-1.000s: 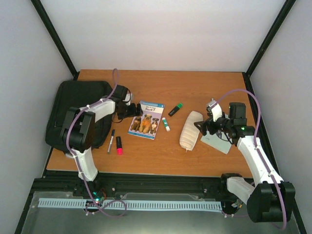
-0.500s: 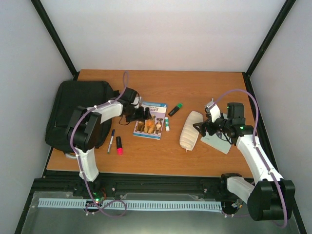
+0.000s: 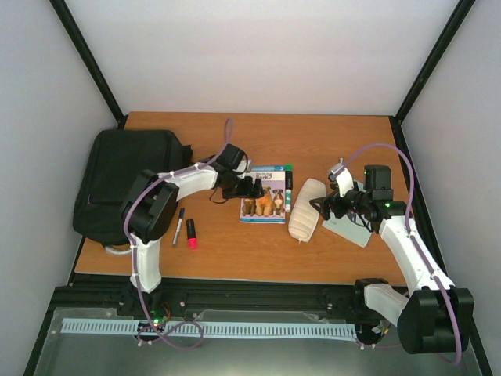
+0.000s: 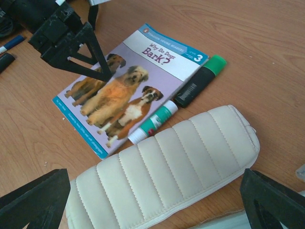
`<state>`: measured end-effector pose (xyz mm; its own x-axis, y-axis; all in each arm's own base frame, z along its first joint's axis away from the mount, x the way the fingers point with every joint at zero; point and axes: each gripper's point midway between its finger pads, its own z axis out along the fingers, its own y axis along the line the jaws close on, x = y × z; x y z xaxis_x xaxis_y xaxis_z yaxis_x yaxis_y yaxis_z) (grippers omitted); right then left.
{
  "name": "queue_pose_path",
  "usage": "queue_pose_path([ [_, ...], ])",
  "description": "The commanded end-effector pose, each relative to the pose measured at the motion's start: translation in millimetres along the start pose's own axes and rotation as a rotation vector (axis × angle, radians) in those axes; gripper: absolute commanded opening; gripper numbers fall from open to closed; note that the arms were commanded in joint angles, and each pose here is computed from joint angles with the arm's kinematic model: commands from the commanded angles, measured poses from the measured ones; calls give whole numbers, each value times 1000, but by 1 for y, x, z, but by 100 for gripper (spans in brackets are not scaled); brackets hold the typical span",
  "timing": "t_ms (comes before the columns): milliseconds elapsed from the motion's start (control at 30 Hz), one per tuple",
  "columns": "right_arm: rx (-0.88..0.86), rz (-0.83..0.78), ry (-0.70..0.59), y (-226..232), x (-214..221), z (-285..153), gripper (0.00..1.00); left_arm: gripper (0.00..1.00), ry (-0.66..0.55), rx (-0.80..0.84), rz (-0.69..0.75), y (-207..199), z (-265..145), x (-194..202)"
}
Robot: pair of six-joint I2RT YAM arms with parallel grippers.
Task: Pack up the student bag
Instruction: Move the book to the center of the board.
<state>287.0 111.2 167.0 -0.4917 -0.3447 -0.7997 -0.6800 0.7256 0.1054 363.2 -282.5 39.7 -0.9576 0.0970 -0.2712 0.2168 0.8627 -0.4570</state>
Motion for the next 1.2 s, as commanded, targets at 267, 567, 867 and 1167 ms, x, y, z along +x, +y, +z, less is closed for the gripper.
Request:
queue_pose_path([
  [267,-14,-23,-12,2,-5,1,100,98,70,43,69,-42,27,11],
  [567,-17,-23,-10,3,-5,1,100,100,35,-148,15,-9,-17,32],
  [867,-29,-24,-9,5,-6,2,100,100,31,-396,-111,56,-54,87],
  [1167,-33,-25,-11,7,-6,1,100,100,-93,-527,-228,105,-83,70],
])
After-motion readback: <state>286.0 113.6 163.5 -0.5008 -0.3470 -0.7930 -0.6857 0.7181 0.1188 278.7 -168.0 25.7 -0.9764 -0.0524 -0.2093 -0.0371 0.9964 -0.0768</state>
